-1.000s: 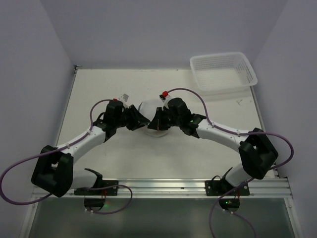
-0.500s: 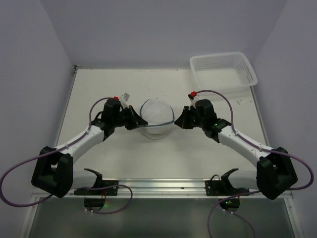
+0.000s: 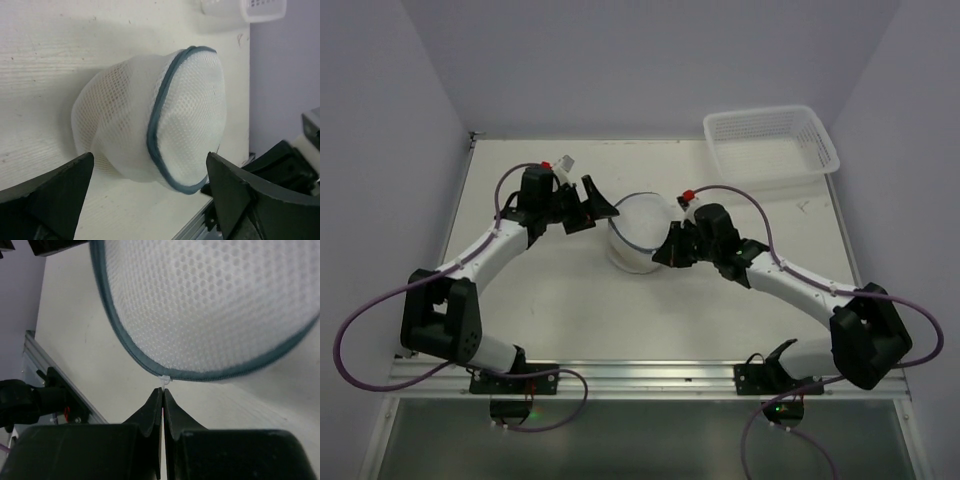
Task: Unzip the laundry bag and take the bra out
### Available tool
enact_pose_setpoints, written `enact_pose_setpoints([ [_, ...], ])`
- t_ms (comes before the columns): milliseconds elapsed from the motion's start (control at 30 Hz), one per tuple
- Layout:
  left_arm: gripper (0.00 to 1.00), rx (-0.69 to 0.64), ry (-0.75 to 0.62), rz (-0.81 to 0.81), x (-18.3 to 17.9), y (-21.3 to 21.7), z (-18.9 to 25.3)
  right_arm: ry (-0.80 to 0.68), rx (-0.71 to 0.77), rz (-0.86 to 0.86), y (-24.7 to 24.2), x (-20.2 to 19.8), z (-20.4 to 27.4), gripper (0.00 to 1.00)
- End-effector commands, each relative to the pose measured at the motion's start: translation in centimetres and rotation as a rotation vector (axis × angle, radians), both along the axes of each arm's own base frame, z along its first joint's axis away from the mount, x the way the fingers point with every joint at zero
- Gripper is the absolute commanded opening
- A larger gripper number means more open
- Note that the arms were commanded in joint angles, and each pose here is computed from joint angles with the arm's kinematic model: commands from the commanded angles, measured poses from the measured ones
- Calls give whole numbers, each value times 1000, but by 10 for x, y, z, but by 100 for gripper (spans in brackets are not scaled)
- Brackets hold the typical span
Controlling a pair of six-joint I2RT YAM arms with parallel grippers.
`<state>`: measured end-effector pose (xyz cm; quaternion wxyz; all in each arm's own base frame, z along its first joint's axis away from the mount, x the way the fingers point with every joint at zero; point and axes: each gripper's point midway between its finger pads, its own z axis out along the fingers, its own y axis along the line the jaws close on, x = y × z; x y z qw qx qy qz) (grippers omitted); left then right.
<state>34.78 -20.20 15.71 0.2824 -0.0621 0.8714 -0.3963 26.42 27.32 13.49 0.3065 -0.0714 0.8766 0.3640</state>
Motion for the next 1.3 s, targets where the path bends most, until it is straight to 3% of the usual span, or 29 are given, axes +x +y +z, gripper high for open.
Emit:
enact_pose_setpoints([
  [0,99,-64,9,117,-2,6,19,-23,139,13,45,2,37,0],
  [233,99,-144,39,166,-40,-3,16,-24,160,50,82,5,48,0],
  [400,88,-118,68,143,-46,-19,0,-21,150,79,92,2,45,0],
  [567,61,-117,61,133,-41,-26,-10,-24,119,102,90,-5,40,0],
  [800,0,-128,49,111,-40,-35,-10,-14,61,119,73,-20,19,0],
  [1033,0,-69,35,105,-49,-25,-15,-30,-99,80,23,-26,-12,0],
  [1267,0,9,88,45,-76,-11,-39,-2,-189,-168,-74,15,-29,0],
])
